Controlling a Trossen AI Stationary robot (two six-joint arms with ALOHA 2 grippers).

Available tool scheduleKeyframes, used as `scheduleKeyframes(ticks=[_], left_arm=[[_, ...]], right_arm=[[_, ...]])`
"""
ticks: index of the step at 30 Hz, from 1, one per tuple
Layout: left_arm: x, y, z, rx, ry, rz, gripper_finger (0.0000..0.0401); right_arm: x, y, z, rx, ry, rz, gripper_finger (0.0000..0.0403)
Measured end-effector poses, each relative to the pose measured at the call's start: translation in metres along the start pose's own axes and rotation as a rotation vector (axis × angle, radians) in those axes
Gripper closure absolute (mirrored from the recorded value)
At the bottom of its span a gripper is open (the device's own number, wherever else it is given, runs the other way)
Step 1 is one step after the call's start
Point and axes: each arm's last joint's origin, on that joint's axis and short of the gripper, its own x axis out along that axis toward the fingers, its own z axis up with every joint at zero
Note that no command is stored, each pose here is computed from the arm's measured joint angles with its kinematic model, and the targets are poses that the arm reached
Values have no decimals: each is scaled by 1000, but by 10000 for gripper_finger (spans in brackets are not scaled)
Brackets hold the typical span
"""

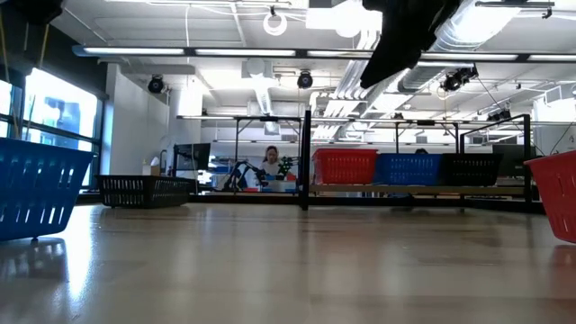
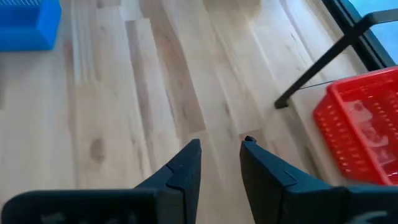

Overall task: Stack baskets on shelf by color
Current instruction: Stack the left blue bin on top of the blue bin on the shelf

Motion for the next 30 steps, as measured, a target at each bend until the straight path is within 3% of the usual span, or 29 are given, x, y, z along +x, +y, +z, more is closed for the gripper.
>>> scheduleKeyframes(ticks=[8, 14, 30], left_arm=[[26, -9, -12, 9, 24, 106, 254], [42, -17, -17, -11, 23, 118, 254], [82, -22, -27, -71, 16, 271, 262]], right_arm=[[-8, 23, -6, 41, -11, 43, 304], [-14, 38, -10, -1, -20, 68, 304], [-24, 59, -18, -13, -34, 102, 304]])
